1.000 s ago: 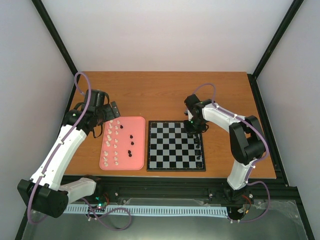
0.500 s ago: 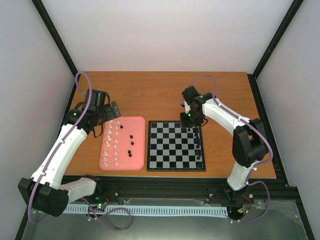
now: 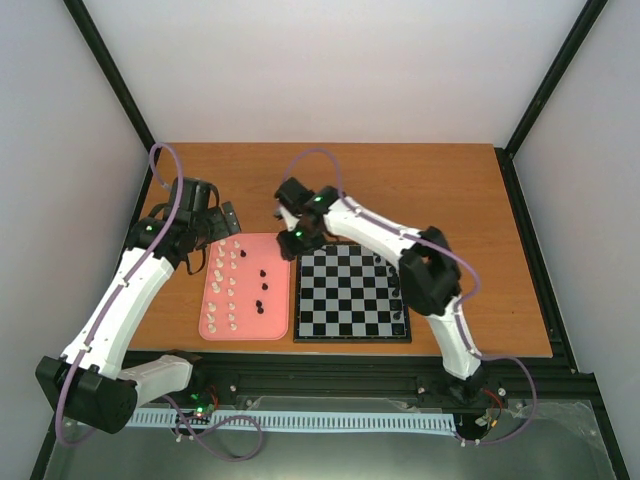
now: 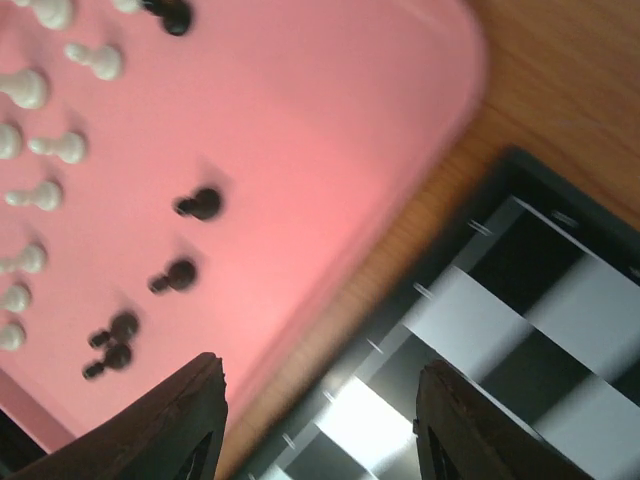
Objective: Set up the chess pieces on the board
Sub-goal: Place the chess piece on the chessboard, then pick up the chess piece from the storage box.
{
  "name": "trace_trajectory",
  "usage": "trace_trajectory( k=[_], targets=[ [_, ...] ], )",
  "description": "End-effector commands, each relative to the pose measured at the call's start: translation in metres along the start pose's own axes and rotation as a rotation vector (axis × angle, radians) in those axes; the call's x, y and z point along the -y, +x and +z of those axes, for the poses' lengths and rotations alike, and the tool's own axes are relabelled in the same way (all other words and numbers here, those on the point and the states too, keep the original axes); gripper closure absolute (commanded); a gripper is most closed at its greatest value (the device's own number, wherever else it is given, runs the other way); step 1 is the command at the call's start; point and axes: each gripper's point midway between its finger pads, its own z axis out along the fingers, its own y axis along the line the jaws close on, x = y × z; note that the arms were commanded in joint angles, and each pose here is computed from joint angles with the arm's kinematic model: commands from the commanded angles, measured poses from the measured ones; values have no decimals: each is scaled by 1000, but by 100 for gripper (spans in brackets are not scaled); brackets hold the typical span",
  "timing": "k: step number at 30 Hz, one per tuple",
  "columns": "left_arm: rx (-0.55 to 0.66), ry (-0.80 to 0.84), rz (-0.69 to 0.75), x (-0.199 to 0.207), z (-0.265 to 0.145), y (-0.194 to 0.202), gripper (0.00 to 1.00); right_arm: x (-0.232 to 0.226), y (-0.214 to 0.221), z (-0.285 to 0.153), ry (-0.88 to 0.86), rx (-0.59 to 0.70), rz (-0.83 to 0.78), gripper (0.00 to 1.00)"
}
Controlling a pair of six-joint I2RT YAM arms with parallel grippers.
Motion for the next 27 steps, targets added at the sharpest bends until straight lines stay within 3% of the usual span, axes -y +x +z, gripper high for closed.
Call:
trace_trajectory(
  k=[1,13,27],
  targets=[
    [54,25,-23,4,-17,-17,0,-42,-8,31,-72,-41,-66,39],
    [42,24,-14,2,-18,-12,0,-78,-17,82,-126,-82,-137,41],
    [53,5,-9,-5,-21,-10,0,-82,-13,105,-129,-118,-141,60]
  ],
)
